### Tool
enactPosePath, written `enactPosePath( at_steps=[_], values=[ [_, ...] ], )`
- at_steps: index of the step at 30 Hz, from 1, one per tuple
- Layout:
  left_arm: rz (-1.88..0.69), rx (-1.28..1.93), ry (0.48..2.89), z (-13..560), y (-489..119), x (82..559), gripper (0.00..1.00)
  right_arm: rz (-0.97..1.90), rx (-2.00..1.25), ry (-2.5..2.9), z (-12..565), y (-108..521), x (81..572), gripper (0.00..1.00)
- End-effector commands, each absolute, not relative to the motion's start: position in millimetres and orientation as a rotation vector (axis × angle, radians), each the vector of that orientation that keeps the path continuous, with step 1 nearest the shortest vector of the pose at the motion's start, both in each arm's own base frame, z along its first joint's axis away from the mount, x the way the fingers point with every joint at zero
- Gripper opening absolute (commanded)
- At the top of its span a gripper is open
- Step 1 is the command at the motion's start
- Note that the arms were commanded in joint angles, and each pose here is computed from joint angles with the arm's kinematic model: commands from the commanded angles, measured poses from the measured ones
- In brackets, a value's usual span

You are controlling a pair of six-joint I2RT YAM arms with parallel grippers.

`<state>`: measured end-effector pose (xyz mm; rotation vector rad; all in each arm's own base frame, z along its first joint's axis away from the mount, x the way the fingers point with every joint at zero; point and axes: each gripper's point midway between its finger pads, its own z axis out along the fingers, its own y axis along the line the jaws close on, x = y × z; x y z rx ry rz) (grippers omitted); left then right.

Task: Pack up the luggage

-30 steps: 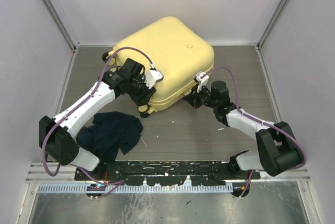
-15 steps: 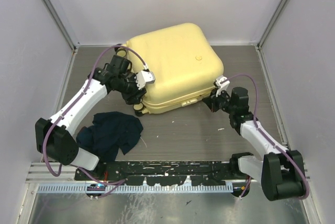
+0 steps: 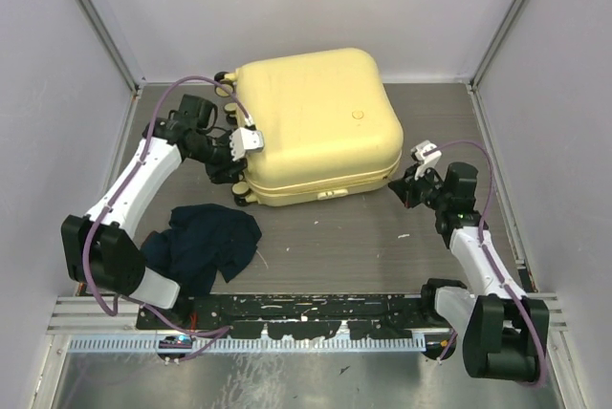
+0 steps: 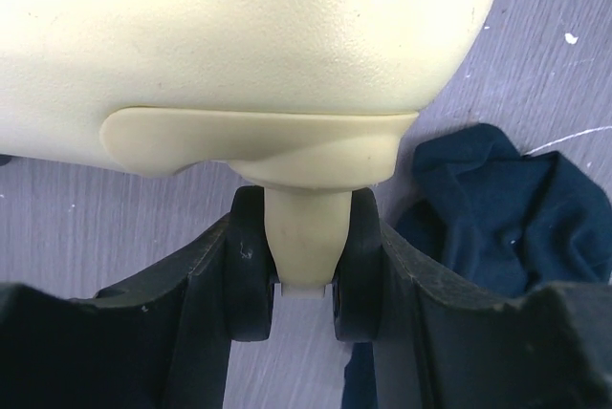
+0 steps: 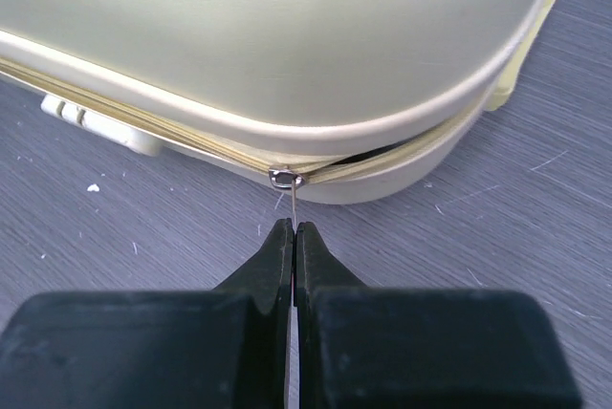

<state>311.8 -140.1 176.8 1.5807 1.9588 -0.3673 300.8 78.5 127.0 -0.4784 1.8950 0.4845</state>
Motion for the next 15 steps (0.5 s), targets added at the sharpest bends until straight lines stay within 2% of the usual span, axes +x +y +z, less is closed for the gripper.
enactPosePath(
  at_steps=[1,7,15],
  values=[
    [-0.082,1.621,1.988,180,-78,344,0.0,0.381,-0.501,1.848,152,46,307,0.01],
    [-0.044,1.756,1.912,171,-62,346,0.0,0.374,-0.594,1.845,152,20,307,0.01],
    [-0.118,1.93,1.865,157,-56,332,0.0,0.438,-0.705,1.781,172,4,359,0.01]
  ],
)
